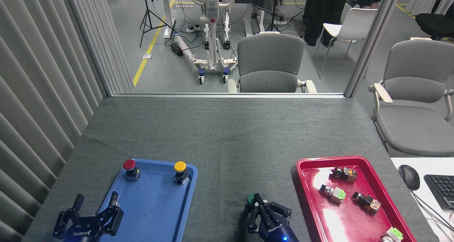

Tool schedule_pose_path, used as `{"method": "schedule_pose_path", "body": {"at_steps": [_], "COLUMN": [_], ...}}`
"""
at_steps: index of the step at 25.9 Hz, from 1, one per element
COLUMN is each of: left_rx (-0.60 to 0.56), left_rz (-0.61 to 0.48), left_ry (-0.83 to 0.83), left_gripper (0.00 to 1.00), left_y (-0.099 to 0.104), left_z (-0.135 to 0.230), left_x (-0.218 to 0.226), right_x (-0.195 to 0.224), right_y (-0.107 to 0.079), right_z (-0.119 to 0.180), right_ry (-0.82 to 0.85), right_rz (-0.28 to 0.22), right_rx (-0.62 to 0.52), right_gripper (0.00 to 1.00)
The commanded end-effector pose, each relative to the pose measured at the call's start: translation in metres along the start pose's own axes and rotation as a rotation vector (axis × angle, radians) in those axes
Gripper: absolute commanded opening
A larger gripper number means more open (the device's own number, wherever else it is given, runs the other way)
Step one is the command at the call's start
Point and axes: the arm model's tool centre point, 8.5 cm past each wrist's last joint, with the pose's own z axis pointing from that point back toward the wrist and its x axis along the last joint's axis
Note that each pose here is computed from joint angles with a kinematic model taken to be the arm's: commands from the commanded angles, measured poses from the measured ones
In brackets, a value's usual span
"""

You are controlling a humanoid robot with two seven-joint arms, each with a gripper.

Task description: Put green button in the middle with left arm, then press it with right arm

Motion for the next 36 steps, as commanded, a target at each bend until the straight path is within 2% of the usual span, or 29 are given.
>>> {"method": "schedule_pose_path", "body": {"at_steps": [1, 10, 12, 15, 17, 22, 27, 30, 33, 36], "left_rx": [-0.003, -0.001, -0.022, -0.021, -0.02, -0.019, -0.02, -0.018, -0.021, -0.023], "left_rz": [0.001, -0.005, -0.002, 0.0, -0.003, -0.007, -0.006, -0.014, -0.015, -0.015], "left_ry": [0.001, 0.002, 0.009, 0.01, 0.009, 0.008, 0.005, 0.006, 0.004, 0.004], "left_gripper": [1.0, 1.0, 1.0, 1.0, 1.0, 1.0, 1.0, 1.0, 1.0, 1.0], "left_y": [-0.001, -0.001, -0.008, -0.008, -0.007, -0.006, -0.006, -0.004, -0.005, -0.005], "left_z": [0.0, -0.003, -0.006, -0.012, -0.012, -0.012, -0.012, -0.013, -0.012, -0.012], "left_x": [0.0, -0.001, -0.003, -0.004, -0.005, -0.007, -0.007, -0.01, -0.01, -0.01], "right_x": [0.0, 0.003, 0.004, 0.003, 0.003, 0.002, -0.002, -0.005, -0.007, -0.012], "right_y": [0.002, 0.006, 0.007, 0.009, 0.008, 0.004, -0.014, -0.025, -0.033, -0.041], "right_z": [0.001, 0.002, 0.002, 0.002, 0.002, 0.0, -0.001, -0.002, -0.003, -0.002], "right_ry": [0.001, -0.007, -0.01, -0.006, -0.002, 0.013, 0.056, 0.083, 0.092, 0.104], "right_rz": [0.0, 0.002, 0.003, 0.004, 0.003, 0.0, -0.031, -0.033, -0.033, -0.031], "right_rx": [0.005, 0.019, 0.02, 0.026, 0.02, -0.002, -0.125, -0.178, -0.203, -0.226], "right_gripper": [0.11, 0.11, 0.11, 0.12, 0.17, 0.21, 0.47, 0.74, 0.87, 0.95]}}
